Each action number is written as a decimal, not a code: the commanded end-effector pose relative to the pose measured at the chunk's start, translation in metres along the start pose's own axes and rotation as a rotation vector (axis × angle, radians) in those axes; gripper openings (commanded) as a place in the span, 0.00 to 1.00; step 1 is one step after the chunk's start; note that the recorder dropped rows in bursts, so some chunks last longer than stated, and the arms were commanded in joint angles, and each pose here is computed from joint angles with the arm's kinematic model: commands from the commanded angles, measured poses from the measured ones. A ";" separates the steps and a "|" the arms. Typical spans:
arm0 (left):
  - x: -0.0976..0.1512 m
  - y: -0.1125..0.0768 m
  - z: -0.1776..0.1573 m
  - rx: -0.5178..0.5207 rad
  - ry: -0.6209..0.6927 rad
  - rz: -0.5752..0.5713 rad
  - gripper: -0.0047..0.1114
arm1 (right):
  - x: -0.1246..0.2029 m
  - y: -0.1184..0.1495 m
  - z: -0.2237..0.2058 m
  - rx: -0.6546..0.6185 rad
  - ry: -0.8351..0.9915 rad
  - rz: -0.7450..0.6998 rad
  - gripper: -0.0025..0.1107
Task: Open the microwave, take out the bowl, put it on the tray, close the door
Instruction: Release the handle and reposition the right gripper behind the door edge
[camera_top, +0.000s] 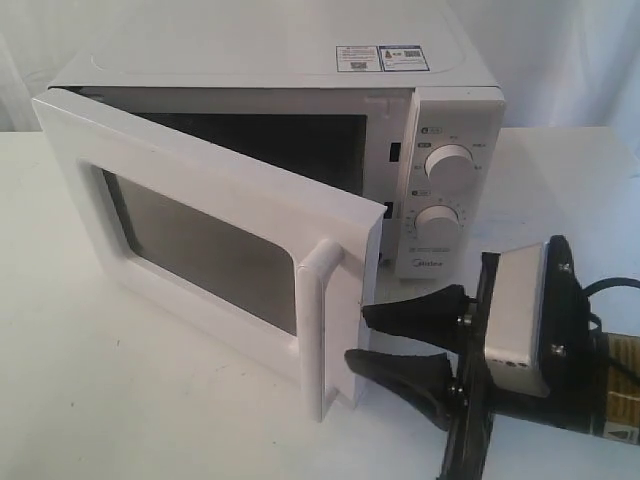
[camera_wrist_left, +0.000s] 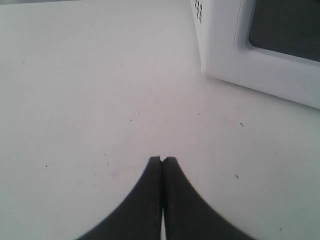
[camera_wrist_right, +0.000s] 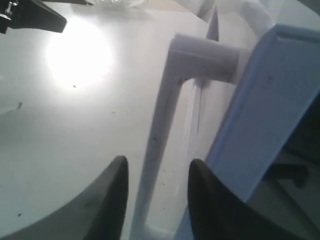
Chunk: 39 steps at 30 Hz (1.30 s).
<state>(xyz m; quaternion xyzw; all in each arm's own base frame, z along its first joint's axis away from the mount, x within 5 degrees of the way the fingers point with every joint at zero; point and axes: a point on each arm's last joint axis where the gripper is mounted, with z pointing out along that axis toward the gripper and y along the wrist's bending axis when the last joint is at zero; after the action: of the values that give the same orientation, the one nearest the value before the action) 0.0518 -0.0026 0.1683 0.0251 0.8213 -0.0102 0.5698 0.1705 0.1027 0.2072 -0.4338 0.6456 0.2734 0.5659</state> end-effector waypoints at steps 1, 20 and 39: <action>0.002 0.000 0.000 0.003 0.004 -0.003 0.04 | -0.002 -0.004 -0.016 0.167 0.110 0.045 0.21; 0.002 0.000 0.000 0.003 0.004 -0.003 0.04 | 0.016 -0.042 -0.001 0.415 0.073 0.193 0.02; 0.002 0.000 0.000 0.003 0.004 -0.003 0.04 | 0.027 -0.028 0.034 0.185 0.015 0.180 0.02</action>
<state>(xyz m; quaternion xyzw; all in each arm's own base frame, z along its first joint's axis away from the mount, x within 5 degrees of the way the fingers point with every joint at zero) 0.0518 -0.0026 0.1683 0.0251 0.8213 -0.0102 0.5698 0.2152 0.1057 0.1775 -0.3062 0.7189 0.2488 0.5723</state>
